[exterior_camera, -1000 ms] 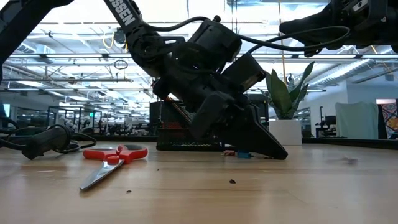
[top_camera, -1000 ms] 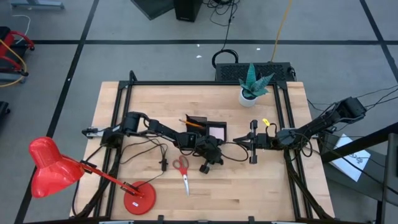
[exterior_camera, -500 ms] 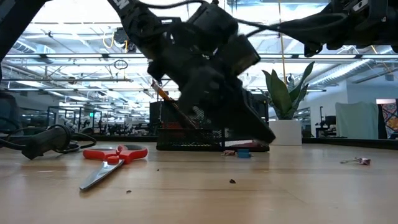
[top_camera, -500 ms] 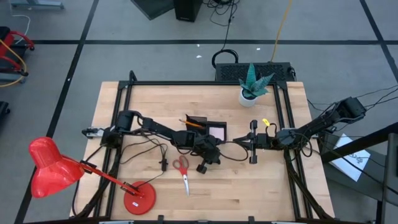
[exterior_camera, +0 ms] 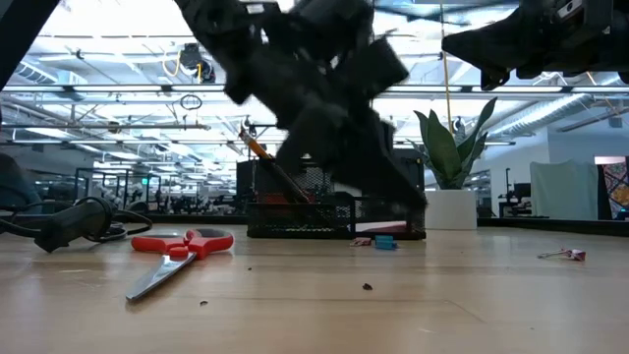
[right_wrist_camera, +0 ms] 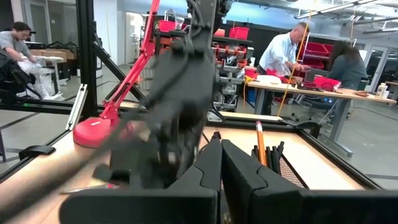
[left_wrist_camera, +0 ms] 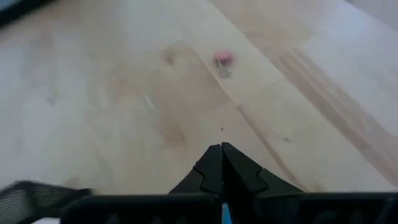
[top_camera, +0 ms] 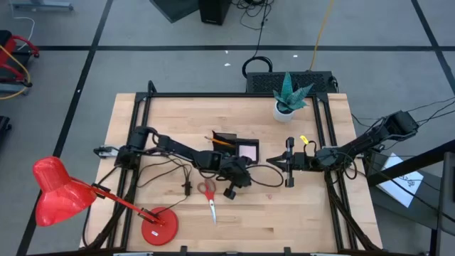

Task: Pick and place office supplies into organizer
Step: Put the blue binder clip into the black desk organizer

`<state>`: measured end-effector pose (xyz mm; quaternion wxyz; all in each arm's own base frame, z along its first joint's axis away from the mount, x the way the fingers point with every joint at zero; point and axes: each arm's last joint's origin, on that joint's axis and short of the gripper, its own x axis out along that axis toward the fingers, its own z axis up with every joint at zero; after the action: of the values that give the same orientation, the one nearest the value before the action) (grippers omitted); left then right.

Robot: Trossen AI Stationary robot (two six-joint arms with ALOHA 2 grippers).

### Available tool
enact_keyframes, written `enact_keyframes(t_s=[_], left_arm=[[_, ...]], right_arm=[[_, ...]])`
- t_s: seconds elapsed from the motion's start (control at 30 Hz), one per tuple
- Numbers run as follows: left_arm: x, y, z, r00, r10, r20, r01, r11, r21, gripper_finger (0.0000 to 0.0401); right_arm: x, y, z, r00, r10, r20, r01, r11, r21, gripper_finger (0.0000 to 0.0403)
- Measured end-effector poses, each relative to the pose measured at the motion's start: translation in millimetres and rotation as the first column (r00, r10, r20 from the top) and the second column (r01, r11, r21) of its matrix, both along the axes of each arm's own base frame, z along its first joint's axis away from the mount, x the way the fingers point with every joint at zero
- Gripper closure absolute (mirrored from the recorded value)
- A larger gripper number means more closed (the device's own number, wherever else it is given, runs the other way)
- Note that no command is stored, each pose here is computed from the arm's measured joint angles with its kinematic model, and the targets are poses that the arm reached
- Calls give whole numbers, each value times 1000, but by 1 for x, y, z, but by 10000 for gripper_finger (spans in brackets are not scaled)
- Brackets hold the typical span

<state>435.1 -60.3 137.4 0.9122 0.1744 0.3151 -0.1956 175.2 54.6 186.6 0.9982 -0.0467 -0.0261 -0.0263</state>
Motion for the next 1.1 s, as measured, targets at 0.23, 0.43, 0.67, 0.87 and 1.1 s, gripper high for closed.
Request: enact_keyframes(t_s=[0.23,0.43,0.67,0.87,1.1], left_arm=[[-23,4,53,993,115,-5,-113,978,176,395],[-48,30,72,938,328,-115,-297,928,227,397],[-58,57,38,882,441,-165,-406,890,207,391],[-61,62,33,870,455,-188,-430,888,160,384],[-60,62,33,862,471,-186,-453,882,130,289]], right_arm=[[0,0,-1,1000,0,-6,0,1000,-2,399],[0,0,-1,1000,2,-6,-2,1000,-2,399],[0,0,-1,1000,3,-6,-3,1000,24,399],[0,0,0,1000,2,-4,-2,1000,23,399],[0,0,0,1000,2,-4,-1,1000,16,399]])
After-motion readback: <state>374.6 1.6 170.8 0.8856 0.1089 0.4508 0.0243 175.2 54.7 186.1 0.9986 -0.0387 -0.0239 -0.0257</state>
